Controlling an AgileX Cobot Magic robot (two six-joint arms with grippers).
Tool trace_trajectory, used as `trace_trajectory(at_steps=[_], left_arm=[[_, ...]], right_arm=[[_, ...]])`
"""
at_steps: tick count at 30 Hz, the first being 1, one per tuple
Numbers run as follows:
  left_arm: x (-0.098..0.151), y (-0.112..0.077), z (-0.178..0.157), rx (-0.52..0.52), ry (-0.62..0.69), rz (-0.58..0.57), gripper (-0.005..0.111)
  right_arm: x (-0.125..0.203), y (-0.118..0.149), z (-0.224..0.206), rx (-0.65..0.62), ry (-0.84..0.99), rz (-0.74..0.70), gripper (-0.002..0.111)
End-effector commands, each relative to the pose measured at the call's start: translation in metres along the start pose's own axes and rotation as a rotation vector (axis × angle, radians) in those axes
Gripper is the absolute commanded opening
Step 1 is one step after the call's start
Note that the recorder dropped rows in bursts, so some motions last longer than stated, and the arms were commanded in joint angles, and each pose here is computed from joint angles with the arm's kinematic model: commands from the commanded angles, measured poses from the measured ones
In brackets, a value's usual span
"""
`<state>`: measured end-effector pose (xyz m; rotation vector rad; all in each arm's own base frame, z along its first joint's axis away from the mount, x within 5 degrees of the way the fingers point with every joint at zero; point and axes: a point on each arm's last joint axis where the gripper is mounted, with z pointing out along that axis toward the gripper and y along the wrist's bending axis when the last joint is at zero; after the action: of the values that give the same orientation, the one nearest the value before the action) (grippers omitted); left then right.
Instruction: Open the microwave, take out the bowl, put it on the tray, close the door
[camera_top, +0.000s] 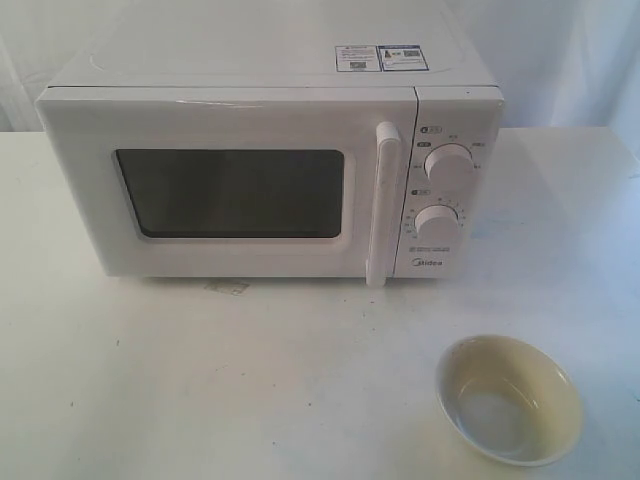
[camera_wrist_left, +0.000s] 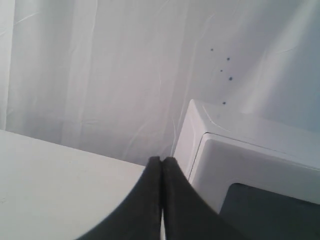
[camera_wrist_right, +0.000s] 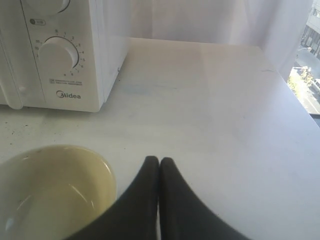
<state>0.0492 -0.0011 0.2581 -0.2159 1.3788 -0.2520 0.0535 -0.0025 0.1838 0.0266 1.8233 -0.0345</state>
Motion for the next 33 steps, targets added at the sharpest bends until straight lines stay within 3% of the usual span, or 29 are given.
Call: trace_trajectory(at_steps=[1,7,12,16,19,33], left_arm=[[0.02,0.011,-0.001,-0.051,-0.001,-0.009,0.0],[0.041,0.018,-0.001,-0.064,0.061,0.015,0.0],[0.052,0.019,-0.002,-0.041,0.125,0.245,0.0],[0.07,0.018,-0.006,-0.012,0.32,0.254,0.0],[0.088,0.02,-0.014,0.013,0.539,0.299,0.0],[0.088,0.019,-0.014,0.016,0.545,0.258,0.0]], right_arm=[[0.001,0.0,0.0,0.004,0.002,0.003,0.0],[0.001,0.0,0.0,0.004,0.002,0.002,0.0],[0.001,0.0,0.0,0.004,0.002,0.002,0.0],[0.001,0.0,0.0,0.004,0.002,0.002,0.0],[0.001,0.0,0.0,0.004,0.002,0.002,0.0],[0.001,0.0,0.0,0.004,0.002,0.002,0.0]])
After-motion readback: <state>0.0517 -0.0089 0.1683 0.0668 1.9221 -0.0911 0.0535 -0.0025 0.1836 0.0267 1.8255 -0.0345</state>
